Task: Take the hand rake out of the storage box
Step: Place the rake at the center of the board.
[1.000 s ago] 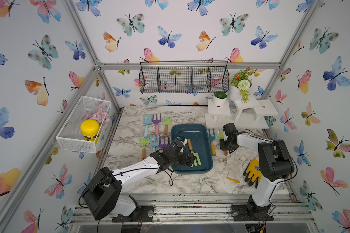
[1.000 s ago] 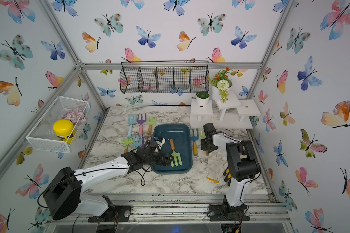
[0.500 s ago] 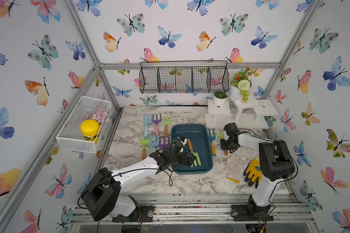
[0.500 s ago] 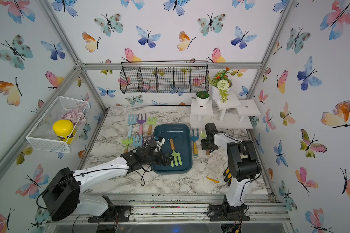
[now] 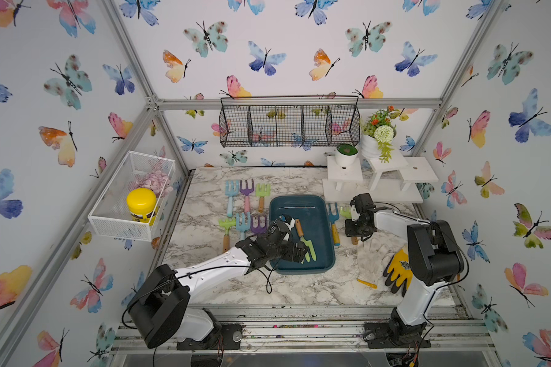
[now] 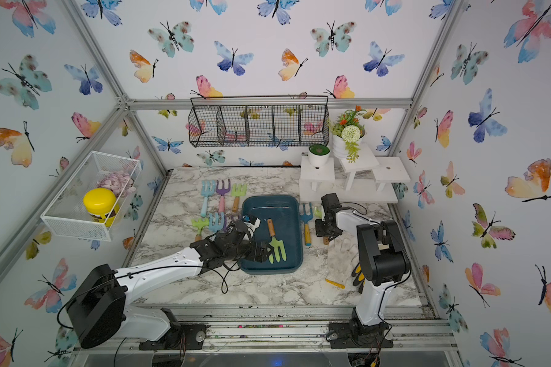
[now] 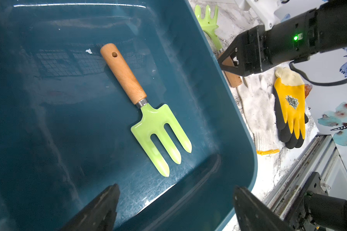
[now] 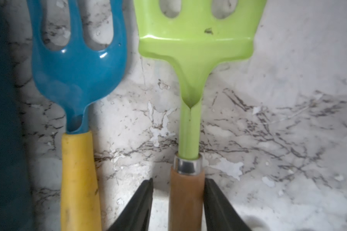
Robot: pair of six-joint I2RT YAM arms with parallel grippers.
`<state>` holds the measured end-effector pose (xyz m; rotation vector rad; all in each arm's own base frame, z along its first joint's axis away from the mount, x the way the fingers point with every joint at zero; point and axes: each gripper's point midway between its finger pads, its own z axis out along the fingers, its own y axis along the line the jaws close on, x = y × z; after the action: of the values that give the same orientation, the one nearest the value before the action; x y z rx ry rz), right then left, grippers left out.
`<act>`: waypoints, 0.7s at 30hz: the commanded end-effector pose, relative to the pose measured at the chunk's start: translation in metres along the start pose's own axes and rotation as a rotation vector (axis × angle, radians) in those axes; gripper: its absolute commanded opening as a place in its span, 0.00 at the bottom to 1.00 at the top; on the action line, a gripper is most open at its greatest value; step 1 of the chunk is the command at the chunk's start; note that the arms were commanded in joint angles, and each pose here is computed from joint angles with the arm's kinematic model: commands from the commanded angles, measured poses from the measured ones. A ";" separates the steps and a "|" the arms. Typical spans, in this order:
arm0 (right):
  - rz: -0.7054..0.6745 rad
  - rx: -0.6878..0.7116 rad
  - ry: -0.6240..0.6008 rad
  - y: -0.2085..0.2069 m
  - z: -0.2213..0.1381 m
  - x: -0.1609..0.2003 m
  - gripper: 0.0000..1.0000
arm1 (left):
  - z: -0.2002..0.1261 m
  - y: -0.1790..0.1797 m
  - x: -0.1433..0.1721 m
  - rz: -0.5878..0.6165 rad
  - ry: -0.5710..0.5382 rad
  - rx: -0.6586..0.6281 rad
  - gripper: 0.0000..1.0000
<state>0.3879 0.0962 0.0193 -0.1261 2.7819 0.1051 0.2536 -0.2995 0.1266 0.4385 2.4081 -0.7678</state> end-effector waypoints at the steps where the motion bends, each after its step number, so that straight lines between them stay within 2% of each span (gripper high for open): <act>1: 0.016 0.020 -0.022 -0.004 -0.014 -0.005 0.57 | -0.007 -0.004 -0.003 0.003 -0.005 0.004 0.94; 3: 0.022 0.037 -0.044 -0.007 -0.023 -0.008 0.69 | -0.009 -0.004 -0.004 0.004 -0.010 0.000 0.94; 8: 0.029 0.028 -0.103 -0.006 -0.050 -0.018 0.90 | -0.014 -0.001 -0.009 0.009 -0.023 -0.023 0.94; 11: 0.017 -0.024 -0.120 0.004 -0.063 -0.022 0.91 | -0.018 0.000 -0.010 0.009 -0.034 -0.034 0.94; 15: -0.015 -0.167 -0.137 0.030 -0.079 -0.022 0.91 | -0.024 0.004 -0.011 0.008 -0.045 -0.057 0.94; 21: -0.059 -0.293 -0.218 0.056 -0.123 -0.021 0.89 | -0.023 0.021 -0.018 0.028 -0.043 -0.168 0.95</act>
<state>0.3774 0.1271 0.1262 -0.1905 2.5528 0.3617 0.2559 -0.2808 0.1400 0.4005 2.4028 -0.6649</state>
